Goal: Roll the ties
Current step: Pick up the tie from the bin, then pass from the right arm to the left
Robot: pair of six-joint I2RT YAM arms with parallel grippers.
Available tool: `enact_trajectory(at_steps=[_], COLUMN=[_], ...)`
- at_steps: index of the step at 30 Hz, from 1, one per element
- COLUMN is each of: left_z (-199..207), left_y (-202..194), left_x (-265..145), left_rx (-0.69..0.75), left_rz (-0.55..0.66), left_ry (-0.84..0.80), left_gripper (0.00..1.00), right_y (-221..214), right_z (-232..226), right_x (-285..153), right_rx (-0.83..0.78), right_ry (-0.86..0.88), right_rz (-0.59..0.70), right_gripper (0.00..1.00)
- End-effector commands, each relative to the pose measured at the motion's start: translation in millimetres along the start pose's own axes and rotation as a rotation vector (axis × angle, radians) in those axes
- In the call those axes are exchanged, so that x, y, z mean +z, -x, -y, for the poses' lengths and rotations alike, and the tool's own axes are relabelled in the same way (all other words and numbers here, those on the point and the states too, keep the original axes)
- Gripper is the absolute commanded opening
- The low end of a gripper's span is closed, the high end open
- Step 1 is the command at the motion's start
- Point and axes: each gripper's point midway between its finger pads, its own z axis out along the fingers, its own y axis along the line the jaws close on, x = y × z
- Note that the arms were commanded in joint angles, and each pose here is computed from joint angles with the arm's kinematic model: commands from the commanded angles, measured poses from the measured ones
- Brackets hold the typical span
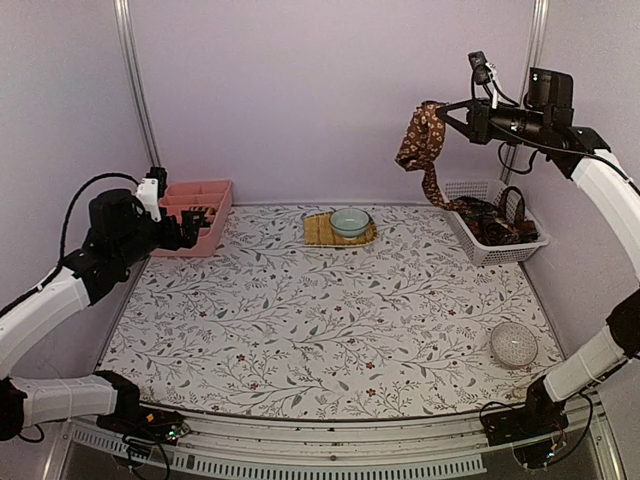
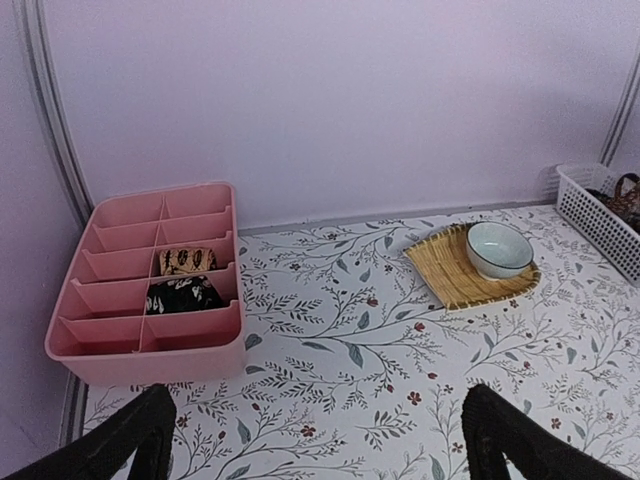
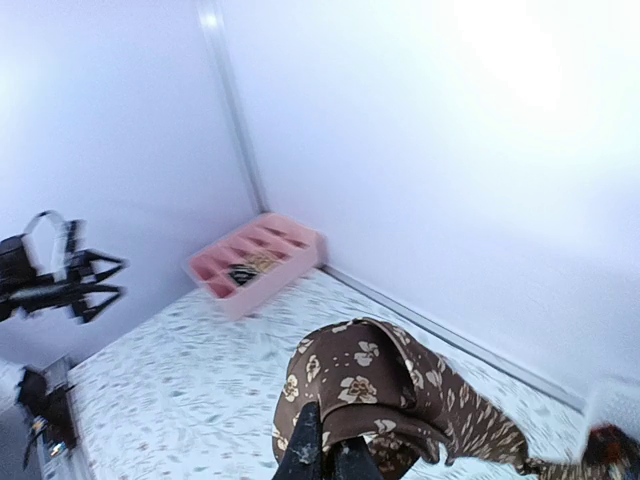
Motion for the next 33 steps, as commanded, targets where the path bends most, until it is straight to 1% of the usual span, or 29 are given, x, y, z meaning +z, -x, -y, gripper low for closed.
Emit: enact_trajectory(at_steps=[1, 4, 8, 10, 17, 21, 24, 27, 30, 33], left_z=[1.6, 5.3, 11.0, 18.5, 69.4, 92.8, 107.6, 123.4, 140.0, 162.2], left_y=[8.0, 9.2, 7.5, 6.2, 5.5, -1.8, -12.7, -30.5, -49.0, -62.1], left_x=[-4.2, -5.0, -4.5, -3.9, -0.6, -2.7, -2.7, 2.3, 9.2, 13.3], left_rx=[0.021, 0.03, 0.035, 0.037, 0.032, 0.029, 0.015, 0.03, 0.077, 0.135], left_rz=[0.04, 0.043, 0.038, 0.029, -0.039, -0.061, -0.053, -0.05, -0.038, -0.007], left_ry=[-0.021, -0.042, -0.076, -0.117, -0.304, -0.349, -0.359, -0.357, -0.358, -0.415], left_gripper=[1.0, 1.0, 1.0, 1.0, 1.0, 1.0, 1.0, 1.0, 1.0, 1.0], right_y=[-4.9, -20.3, -39.5, -45.0, -48.9, -49.6, -48.0, -44.9, -42.1, -42.1], right_z=[-89.7, -106.9, -101.9, -101.5, -117.2, -122.6, -127.9, -136.4, -146.5, -159.9], right_x=[-19.2, -15.7, -8.8, -8.6, -9.1, -5.3, -2.5, -0.9, 0.1, 1.7], right_rx=[-0.073, -0.088, -0.107, -0.11, -0.096, -0.087, -0.082, -0.069, -0.041, -0.013], right_ry=[0.303, 0.371, 0.355, 0.358, 0.416, 0.435, 0.449, 0.483, 0.529, 0.584], right_rz=[-0.045, -0.084, -0.118, -0.125, -0.139, -0.145, -0.149, -0.149, -0.153, -0.166], right_gripper=[0.0, 0.0, 0.0, 0.0, 0.0, 0.0, 0.0, 0.0, 0.0, 0.0])
